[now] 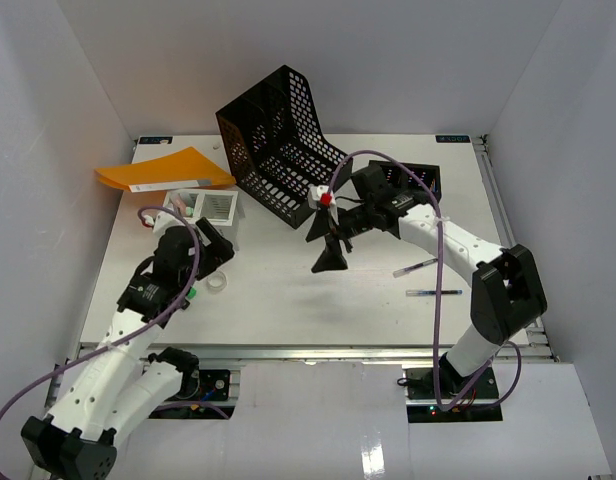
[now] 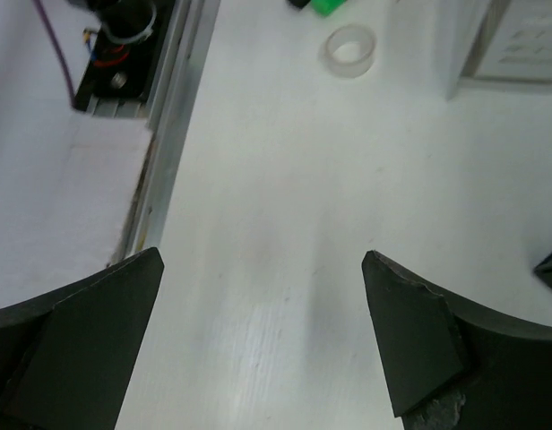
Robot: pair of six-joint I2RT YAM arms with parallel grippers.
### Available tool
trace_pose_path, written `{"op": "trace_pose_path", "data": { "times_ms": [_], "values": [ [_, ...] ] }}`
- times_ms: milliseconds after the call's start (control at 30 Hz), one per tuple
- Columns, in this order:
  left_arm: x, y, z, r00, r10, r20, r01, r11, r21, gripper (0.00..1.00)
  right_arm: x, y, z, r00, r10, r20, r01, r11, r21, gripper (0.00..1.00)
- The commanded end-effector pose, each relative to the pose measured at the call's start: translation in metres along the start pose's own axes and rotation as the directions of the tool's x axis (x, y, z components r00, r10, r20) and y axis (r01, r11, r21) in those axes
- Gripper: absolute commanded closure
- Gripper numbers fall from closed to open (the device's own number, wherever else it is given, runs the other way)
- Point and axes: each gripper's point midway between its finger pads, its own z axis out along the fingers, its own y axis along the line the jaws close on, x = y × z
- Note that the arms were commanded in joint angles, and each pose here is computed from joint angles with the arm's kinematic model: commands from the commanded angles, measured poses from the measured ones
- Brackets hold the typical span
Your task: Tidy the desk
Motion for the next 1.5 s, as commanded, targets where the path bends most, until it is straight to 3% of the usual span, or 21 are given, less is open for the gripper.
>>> {"op": "trace_pose_path", "data": {
  "times_ms": [0, 200, 400, 567, 800, 1100, 1467],
  "values": [
    [-0.025, 0.028, 0.013, 0.999, -0.039, -0.007, 0.039, 0.999, -0.020, 0.08, -0.001, 0.020, -0.015, 1.000, 0.005, 0.005, -0.005, 0.999, -0.049, 0.07],
    [-0.017, 0.081, 0.036, 0.964, -0.238, -0.115, 0.235, 0.971, -0.035, 0.27, -0.002, 0.032, -0.022, 1.000, 0.021, 0.017, -0.020, 0.997, -0.072, 0.12],
    [-0.014, 0.124, 0.050, 0.931, -0.342, -0.130, 0.324, 0.935, -0.144, 0.29, -0.011, 0.037, -0.029, 0.999, -0.039, 0.023, 0.040, 0.998, -0.047, 0.12],
    [0.000, 0.145, 0.059, 0.920, -0.351, -0.176, 0.307, 0.923, -0.233, 0.29, -0.008, 0.032, -0.032, 0.999, -0.037, 0.017, 0.037, 0.999, -0.027, 0.13],
    [0.012, 0.158, 0.075, 0.909, -0.345, -0.233, 0.281, 0.922, -0.266, 0.44, 0.004, 0.013, -0.049, 0.999, 0.027, 0.038, -0.028, 0.999, 0.022, 0.14],
    [0.028, 0.183, 0.090, 0.880, -0.388, -0.273, 0.271, 0.883, -0.383, 0.45, 0.016, -0.008, -0.067, 0.995, 0.092, 0.043, -0.096, 0.990, 0.105, 0.15],
    [0.022, 0.190, 0.109, 0.879, -0.374, -0.296, 0.243, 0.885, -0.398, 0.45, 0.023, -0.004, -0.071, 0.997, 0.072, 0.037, -0.077, 0.983, 0.165, 0.15]
  ]
}}
